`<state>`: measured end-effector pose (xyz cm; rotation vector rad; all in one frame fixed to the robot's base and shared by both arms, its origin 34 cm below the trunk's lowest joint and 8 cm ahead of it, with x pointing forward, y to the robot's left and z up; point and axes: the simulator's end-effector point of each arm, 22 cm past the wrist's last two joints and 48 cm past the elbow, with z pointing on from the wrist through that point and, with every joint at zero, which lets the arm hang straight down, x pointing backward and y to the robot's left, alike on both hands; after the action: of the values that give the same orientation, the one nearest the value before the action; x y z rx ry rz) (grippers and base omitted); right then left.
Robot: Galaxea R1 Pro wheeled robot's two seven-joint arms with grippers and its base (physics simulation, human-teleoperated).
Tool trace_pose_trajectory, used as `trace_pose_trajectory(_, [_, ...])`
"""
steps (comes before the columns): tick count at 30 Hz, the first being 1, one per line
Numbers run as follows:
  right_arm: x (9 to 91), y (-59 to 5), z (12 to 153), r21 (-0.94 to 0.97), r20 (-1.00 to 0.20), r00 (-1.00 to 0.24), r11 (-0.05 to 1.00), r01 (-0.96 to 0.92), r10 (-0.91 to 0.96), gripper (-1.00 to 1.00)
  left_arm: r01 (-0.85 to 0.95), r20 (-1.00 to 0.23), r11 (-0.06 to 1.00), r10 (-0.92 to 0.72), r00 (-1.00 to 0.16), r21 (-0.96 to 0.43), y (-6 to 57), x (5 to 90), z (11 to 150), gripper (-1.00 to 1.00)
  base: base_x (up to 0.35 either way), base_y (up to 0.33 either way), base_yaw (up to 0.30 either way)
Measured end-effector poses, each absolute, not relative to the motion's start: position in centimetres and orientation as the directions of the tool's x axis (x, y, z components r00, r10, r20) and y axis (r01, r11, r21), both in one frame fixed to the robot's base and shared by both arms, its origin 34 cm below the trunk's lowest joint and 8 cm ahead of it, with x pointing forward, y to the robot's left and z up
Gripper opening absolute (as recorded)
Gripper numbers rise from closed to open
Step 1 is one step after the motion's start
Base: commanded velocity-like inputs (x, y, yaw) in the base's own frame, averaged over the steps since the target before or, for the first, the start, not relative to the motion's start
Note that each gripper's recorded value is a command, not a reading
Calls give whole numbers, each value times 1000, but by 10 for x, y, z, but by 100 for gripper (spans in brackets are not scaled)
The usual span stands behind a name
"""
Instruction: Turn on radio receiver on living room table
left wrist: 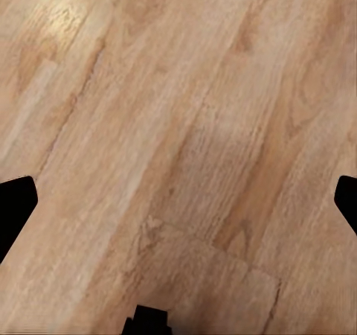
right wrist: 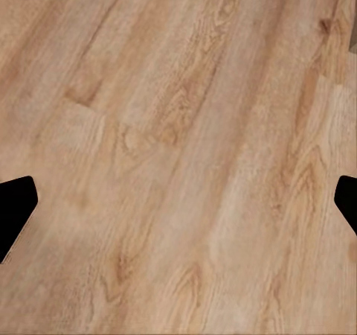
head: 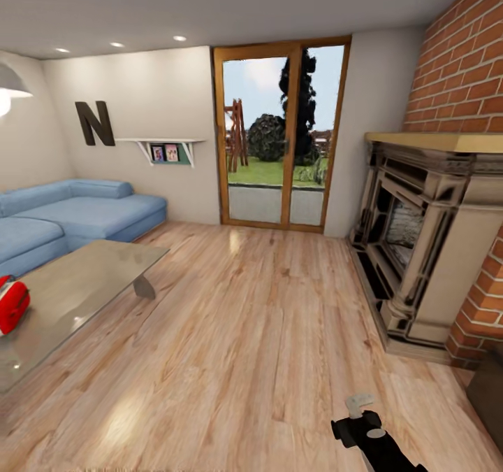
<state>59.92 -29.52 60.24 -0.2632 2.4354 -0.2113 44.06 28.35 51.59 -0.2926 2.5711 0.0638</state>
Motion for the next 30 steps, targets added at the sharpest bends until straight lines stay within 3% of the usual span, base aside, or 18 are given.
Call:
trace_pose_trajectory(11, [599,-293,602,-216,-610,-755,967,-134,-241,100,-221,-527,975,-194,-827,-12,285,440,516,100,30,-4,295])
trace_pose_trajectory(30, [599,-293,602,-216,-609,-755,967,-135,-241,100,-223,-526,975,-193,-828,-8,287,440,516,100,288,-145,295])
